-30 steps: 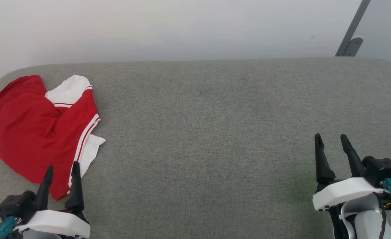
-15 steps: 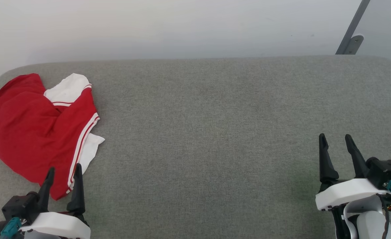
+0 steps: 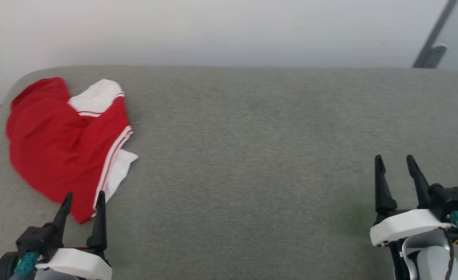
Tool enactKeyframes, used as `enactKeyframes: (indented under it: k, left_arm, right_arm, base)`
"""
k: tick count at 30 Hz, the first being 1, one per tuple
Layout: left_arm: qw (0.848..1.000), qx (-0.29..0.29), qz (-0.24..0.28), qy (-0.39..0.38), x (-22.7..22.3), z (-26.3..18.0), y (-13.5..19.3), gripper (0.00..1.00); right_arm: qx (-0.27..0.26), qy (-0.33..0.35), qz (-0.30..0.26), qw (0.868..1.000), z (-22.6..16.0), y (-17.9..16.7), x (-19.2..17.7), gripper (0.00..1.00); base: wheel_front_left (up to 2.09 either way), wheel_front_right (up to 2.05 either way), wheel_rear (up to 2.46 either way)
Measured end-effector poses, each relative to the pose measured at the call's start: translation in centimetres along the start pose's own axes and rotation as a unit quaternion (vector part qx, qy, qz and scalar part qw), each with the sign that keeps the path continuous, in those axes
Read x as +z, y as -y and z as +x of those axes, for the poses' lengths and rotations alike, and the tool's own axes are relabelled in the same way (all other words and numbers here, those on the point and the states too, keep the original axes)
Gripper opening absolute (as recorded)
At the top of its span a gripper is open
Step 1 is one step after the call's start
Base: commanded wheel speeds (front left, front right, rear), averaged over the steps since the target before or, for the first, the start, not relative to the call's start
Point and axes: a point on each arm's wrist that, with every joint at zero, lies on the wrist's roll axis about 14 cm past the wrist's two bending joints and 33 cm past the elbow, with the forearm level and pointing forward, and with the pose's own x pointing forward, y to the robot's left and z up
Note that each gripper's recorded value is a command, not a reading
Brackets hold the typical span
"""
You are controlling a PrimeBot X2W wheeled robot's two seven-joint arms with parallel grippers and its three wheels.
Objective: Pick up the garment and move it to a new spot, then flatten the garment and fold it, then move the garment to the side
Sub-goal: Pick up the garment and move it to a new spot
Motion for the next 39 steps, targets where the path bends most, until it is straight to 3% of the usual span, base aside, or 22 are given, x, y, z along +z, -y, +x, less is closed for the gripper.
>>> enactKeyframes:
  k: [7,12,19,27,33,39]
  left_arm:
    - [0.998,0.059,0.015,0.002,0.1,-3.2,-3.3,1.0]
    - [0.992,0.125,0.003,0.0,-0.4,-7.0,-6.3,1.0]
    - [0.978,0.21,-0.012,0.002,-0.9,-12.9,-9.7,1.0]
    - [0.949,0.312,-0.038,0.021,-0.8,-19.1,-13.2,1.0]
    - [0.944,0.325,-0.051,0.02,-1.1,-19.4,-13.1,1.0]
    - [0.962,0.267,-0.06,0.013,-1.4,-16.4,-10.6,1.0]
  right_arm:
    - [0.079,-0.015,-0.007,0.997,1.4,-5.5,-1.4,1.0]
    - [0.154,-0.032,0.005,0.987,1.8,-11.1,-2.4,1.0]
    - [0.266,-0.057,0.028,0.962,0.6,-19.5,-3.6,1.0]
    - [0.381,-0.068,0.045,0.921,-1.6,-27.9,-3.5,1.0]
    - [0.406,-0.077,0.053,0.909,-1.9,-29.7,-3.9,1.0]
    - [0.376,-0.072,0.054,0.922,-0.8,-27.8,-3.7,1.0]
  base:
    - [0.0,0.0,0.0]
    - [0.0,0.0,0.0]
    - [0.0,0.0,0.0]
    - [0.0,0.0,0.0]
    - [0.0,0.0,0.0]
    - [0.0,0.0,0.0]
